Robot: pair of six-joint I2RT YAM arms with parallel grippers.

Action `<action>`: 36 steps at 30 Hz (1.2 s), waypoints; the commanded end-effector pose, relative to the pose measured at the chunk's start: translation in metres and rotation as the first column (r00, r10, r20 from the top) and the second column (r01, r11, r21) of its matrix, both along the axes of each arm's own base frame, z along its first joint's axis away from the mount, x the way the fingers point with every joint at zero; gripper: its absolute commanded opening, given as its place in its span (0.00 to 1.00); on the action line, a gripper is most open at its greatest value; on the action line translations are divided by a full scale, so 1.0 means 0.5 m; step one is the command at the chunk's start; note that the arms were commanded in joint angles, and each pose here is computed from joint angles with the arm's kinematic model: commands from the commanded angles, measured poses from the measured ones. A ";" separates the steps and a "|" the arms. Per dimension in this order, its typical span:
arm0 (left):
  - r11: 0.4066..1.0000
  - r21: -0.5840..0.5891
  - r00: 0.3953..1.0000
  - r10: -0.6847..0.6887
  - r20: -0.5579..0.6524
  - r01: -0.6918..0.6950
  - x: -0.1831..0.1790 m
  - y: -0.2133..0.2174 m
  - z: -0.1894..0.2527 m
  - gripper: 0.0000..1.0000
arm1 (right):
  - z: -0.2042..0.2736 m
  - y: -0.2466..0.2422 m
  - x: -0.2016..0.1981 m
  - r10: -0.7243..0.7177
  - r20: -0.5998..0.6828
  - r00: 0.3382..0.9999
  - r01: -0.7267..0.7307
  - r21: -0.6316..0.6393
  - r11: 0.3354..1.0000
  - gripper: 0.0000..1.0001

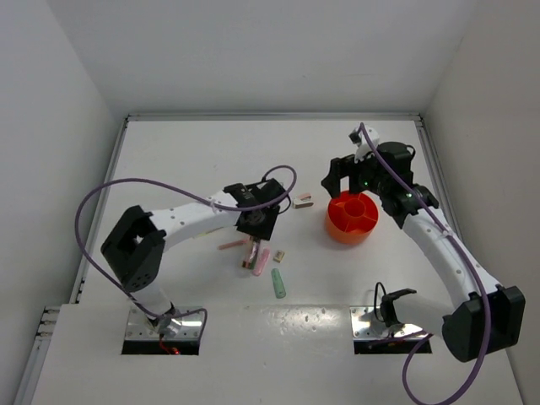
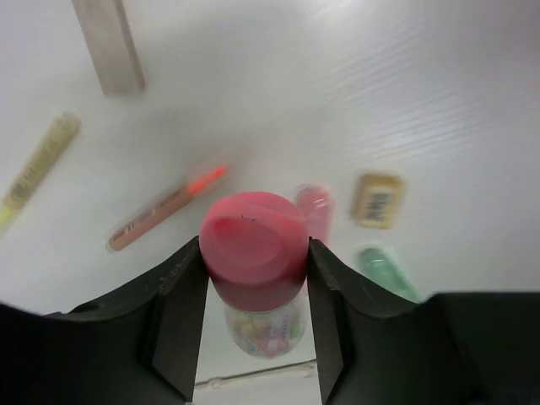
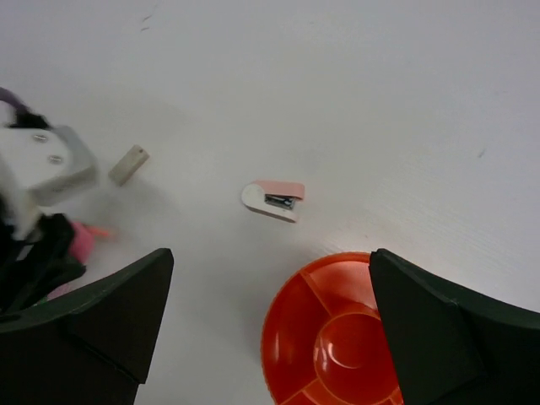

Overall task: Sort the stationery into containers
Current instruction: Pick up the stationery from the center of the board, then place the stationery in the storage box.

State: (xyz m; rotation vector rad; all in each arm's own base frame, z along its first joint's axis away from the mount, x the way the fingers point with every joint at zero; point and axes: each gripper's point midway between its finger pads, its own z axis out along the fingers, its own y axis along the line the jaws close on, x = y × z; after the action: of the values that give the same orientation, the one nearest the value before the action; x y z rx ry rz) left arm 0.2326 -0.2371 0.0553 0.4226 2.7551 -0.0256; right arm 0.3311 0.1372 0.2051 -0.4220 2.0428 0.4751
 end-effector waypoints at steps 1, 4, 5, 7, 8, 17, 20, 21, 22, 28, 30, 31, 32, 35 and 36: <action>0.968 -0.250 0.962 0.049 0.270 0.021 0.073 -0.085 0.221 0.00 | 0.041 -0.050 0.026 -0.109 0.110 0.988 0.117 -0.064 0.991 1.00; 0.892 -0.443 0.914 0.098 0.395 0.096 0.099 -0.136 0.334 0.00 | 0.060 -0.126 0.051 -0.284 0.219 0.933 0.316 -0.127 0.940 0.14; 0.850 -0.507 0.888 0.114 0.445 0.145 0.119 -0.168 0.373 0.00 | 0.082 -0.157 0.054 -0.356 0.281 0.891 0.400 -0.117 0.909 0.00; 0.813 -0.554 0.877 0.123 0.465 0.179 0.138 -0.198 0.409 0.00 | 0.104 -0.183 0.055 -0.412 0.343 0.844 0.469 -0.101 0.877 0.00; 0.795 -0.569 0.867 0.119 0.485 0.209 0.149 -0.218 0.428 0.00 | 0.117 -0.191 0.049 -0.428 0.365 0.827 0.488 -0.085 0.869 0.01; 0.676 -0.644 0.854 0.043 0.518 0.357 0.240 -0.410 0.474 0.00 | 0.169 -0.292 0.020 -0.600 0.503 0.622 0.705 -0.026 0.709 0.25; 0.630 -0.666 0.835 0.051 0.548 0.398 0.260 -0.448 0.503 0.00 | 0.190 -0.310 0.007 -0.622 0.542 0.565 0.735 0.011 0.678 0.25; 0.606 -0.681 0.830 0.060 0.555 0.412 0.265 -0.461 0.512 0.00 | 0.188 -0.310 0.009 -0.623 0.546 0.560 0.735 0.020 0.678 0.20; 0.600 -0.683 0.831 0.052 0.553 0.417 0.270 -0.473 0.496 0.00 | 0.188 -0.313 0.007 -0.629 0.546 0.553 0.742 0.020 0.670 0.16; 0.465 -0.718 0.797 0.042 0.602 0.518 0.243 -0.541 0.528 0.00 | 0.189 -0.322 0.002 -0.646 0.553 0.527 0.758 0.038 0.651 0.05; 0.464 -0.726 0.810 0.030 0.586 0.508 0.247 -0.553 0.500 0.00 | 0.195 -0.323 -0.001 -0.647 0.556 0.522 0.757 0.046 0.651 0.05; 0.446 -0.726 0.802 0.032 0.597 0.523 0.238 -0.562 0.515 0.00 | 0.199 -0.323 -0.001 -0.648 0.560 0.517 0.757 0.056 0.651 0.05; 0.450 -0.726 0.808 0.018 0.589 0.520 0.238 -0.568 0.497 0.00 | 0.199 -0.323 -0.001 -0.648 0.560 0.516 0.757 0.056 0.651 0.05; 0.430 -0.742 0.817 0.021 0.577 0.514 0.241 -0.581 0.484 0.00 | 0.191 -0.323 -0.001 -0.642 0.560 0.523 0.758 0.040 0.651 0.05; 0.418 -0.743 0.814 0.015 0.581 0.522 0.237 -0.583 0.489 0.00 | 0.195 -0.323 0.000 -0.644 0.564 0.518 0.757 0.048 0.651 0.05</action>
State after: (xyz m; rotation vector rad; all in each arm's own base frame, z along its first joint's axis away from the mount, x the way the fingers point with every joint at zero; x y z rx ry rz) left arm 0.3561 -0.5127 0.2567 0.4518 1.8722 -1.1008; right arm 0.3330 -0.0192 0.2892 0.1600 1.5696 -0.3423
